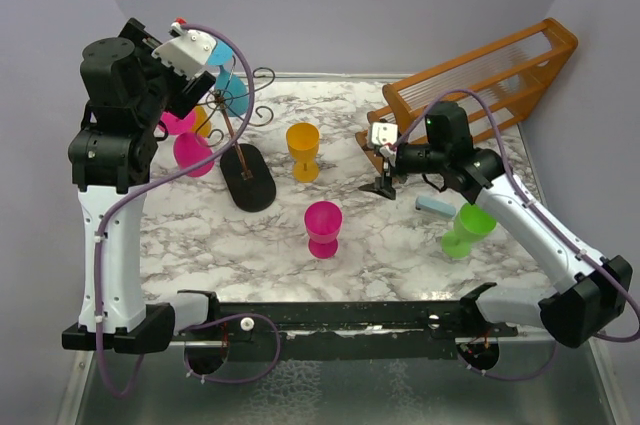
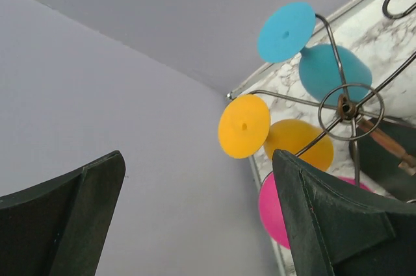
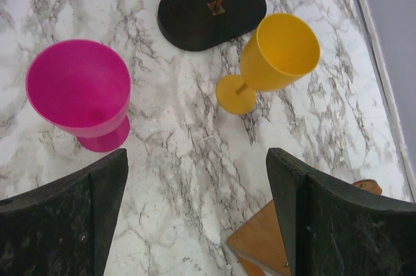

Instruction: Place the wine glass upside down on the wine glass rack

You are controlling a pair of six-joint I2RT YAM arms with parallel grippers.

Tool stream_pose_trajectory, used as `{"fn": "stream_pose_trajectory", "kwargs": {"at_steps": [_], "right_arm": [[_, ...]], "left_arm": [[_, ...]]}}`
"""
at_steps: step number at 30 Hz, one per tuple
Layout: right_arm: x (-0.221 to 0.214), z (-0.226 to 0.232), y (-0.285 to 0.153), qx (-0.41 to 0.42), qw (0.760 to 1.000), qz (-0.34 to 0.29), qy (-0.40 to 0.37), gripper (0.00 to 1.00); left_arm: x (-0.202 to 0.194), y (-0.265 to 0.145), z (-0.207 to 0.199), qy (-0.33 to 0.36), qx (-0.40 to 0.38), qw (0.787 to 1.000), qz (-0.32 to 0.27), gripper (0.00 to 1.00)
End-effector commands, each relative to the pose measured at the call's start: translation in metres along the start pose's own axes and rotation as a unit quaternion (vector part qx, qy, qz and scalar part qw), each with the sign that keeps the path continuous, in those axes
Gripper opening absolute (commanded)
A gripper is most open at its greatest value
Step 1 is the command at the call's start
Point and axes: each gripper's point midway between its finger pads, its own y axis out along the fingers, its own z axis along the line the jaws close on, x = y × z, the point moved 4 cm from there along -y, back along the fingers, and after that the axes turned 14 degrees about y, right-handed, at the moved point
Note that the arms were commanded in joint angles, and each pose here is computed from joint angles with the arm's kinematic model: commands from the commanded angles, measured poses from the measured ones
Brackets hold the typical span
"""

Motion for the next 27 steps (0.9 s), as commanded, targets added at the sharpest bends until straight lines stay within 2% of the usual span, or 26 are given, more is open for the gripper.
{"fn": "stream_pose_trajectory", "kwargs": {"at_steps": [1, 5, 11, 21, 27], "right_arm": [[0.023, 0.008, 0.008, 0.043, 0.999, -0.017, 0.007, 0.85], [0.032, 0.014, 0.024, 0.060, 0.998, -0.012, 0.020, 0.83], [0.024, 0.035, 0.056, 0.076, 0.996, 0.050, 0.021, 0.78], [-0.002, 0.059, 0.086, 0.081, 0.984, 0.158, 0.003, 0.73], [-0.011, 0.059, 0.099, 0.063, 0.978, 0.198, 0.007, 0.69]], "left_arm": [[0.012, 0.001, 0.000, -0.093, 0.023, 0.995, -0.037, 0.99], [0.028, 0.011, -0.011, -0.133, -0.011, 0.987, -0.085, 0.99], [0.051, 0.016, -0.024, -0.153, -0.070, 0.974, -0.153, 0.99], [0.040, 0.013, -0.015, -0.116, -0.044, 0.984, -0.127, 0.99], [0.033, 0.015, -0.017, -0.102, -0.040, 0.988, -0.111, 0.99]]}}
